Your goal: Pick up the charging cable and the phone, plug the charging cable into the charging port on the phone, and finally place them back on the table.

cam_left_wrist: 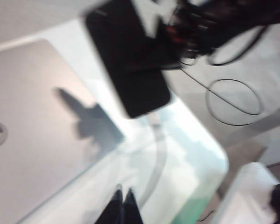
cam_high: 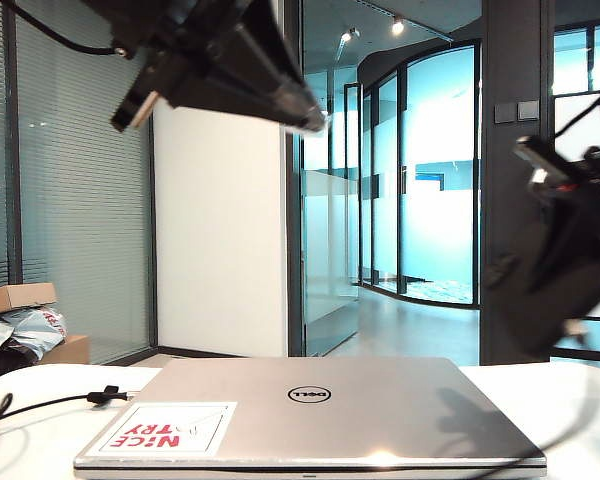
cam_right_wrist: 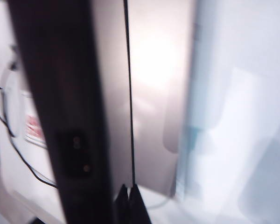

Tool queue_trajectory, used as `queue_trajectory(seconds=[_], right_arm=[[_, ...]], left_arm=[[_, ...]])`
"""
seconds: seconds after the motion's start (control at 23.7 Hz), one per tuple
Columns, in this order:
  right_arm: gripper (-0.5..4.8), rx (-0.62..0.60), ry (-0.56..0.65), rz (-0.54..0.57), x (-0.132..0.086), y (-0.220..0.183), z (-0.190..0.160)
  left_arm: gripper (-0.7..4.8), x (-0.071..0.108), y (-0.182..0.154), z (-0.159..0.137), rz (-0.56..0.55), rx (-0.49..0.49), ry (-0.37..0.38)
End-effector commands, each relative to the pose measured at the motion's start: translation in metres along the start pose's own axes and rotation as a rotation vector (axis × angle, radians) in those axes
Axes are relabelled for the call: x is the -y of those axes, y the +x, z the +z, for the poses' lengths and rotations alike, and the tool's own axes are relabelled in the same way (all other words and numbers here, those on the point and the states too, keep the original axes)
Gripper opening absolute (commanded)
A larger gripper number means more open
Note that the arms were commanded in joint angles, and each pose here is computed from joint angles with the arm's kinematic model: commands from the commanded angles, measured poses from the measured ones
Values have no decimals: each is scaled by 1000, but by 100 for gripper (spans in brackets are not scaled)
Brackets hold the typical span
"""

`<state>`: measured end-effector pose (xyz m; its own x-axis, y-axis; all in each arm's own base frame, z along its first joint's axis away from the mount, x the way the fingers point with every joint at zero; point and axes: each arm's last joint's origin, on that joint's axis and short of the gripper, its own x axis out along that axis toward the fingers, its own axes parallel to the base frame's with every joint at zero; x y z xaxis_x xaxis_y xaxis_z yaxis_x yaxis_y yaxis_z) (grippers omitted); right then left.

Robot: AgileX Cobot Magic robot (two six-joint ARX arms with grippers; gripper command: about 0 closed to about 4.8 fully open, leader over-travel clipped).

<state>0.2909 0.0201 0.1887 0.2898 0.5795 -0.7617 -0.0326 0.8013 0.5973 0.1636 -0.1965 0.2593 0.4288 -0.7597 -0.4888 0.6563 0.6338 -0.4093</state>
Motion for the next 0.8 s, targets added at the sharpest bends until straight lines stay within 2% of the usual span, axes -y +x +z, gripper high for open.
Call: queue_trajectory(seconds=[0.04, 0.17, 0.25, 0.42, 0.55, 0.8], right_arm=[[-6, -66, -49, -78, 4, -13, 0], [-6, -84, -90, -169, 6, -16, 4], [-6, -93, -106, -200, 8, -14, 8], [-6, -124, -97, -217, 15, -3, 17], [-6, -178, -74, -244, 25, 11, 25], [-6, -269, -28, -247, 44, 40, 34]], left_arm=[[-6, -11, -6, 4, 60, -49, 71], [-6, -24, -10, 7, 113, -68, 101], [-6, -33, -12, 9, 146, -63, 82], [-6, -51, -20, 16, 208, -30, 47], [-6, -61, -24, 20, 240, -6, 87], [-6, -63, -25, 22, 244, 7, 99]])
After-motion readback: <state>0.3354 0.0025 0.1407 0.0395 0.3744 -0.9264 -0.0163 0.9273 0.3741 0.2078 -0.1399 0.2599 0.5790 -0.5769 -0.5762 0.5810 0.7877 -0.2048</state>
